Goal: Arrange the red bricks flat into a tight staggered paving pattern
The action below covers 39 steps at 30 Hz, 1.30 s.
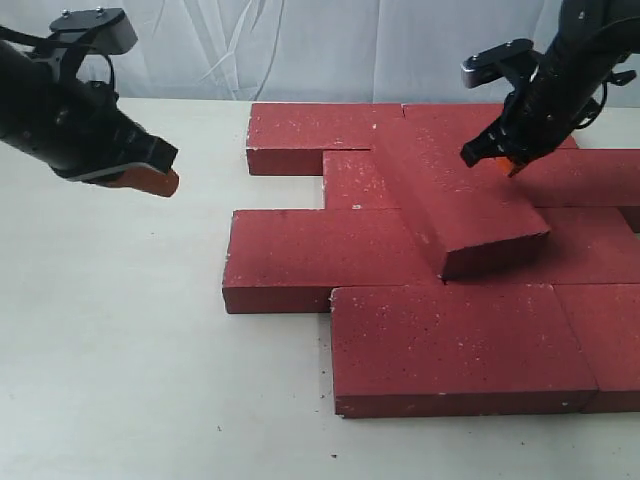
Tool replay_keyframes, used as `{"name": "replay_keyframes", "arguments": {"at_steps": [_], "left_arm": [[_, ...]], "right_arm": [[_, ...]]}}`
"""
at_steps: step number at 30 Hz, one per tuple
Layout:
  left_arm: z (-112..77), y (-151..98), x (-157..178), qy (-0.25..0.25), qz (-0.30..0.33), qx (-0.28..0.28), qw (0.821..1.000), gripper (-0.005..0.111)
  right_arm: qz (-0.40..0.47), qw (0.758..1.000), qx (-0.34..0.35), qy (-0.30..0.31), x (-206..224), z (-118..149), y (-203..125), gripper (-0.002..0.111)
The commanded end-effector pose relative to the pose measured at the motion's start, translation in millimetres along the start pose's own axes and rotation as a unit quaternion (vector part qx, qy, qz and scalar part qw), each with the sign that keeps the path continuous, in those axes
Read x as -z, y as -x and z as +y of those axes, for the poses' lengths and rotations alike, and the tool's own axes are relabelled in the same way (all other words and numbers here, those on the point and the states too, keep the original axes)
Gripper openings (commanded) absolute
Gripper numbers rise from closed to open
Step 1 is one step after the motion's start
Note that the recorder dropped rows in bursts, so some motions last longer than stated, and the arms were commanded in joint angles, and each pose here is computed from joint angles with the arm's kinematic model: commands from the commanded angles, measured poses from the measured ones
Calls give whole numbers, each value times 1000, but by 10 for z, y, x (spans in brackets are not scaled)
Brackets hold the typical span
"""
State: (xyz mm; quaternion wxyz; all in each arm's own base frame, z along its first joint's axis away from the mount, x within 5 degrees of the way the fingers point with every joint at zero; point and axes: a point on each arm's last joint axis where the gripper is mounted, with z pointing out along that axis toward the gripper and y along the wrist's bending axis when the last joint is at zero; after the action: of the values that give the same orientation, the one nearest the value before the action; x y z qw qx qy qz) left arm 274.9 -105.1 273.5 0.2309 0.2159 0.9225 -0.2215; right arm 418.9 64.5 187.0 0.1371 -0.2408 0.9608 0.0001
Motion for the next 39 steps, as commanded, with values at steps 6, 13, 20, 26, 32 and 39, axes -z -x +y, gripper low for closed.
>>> {"name": "replay_keyframes", "arguments": {"at_steps": [6,13,20,26,32,39], "left_arm": [[229,-310,-85,76,-41,44,995,0],[314,-242,-112,107,-105,67,986,0],[507,-13,-572,73,-55,100,991,0],[531,230,-901,-19,-35,105,994,0],[524,331,-1128,-66,-31,97,993,0],[285,310,-1281,-76,-3,52,996,0]], "right_arm": [[-37,994,49,89,200,919,234,-1],[-35,983,130,123,293,1291,234,-1],[-78,995,48,49,306,941,307,-1],[-74,995,41,55,158,894,315,-1],[-66,993,57,74,156,1120,321,-1],[-70,992,47,98,119,1246,340,-1]]}}
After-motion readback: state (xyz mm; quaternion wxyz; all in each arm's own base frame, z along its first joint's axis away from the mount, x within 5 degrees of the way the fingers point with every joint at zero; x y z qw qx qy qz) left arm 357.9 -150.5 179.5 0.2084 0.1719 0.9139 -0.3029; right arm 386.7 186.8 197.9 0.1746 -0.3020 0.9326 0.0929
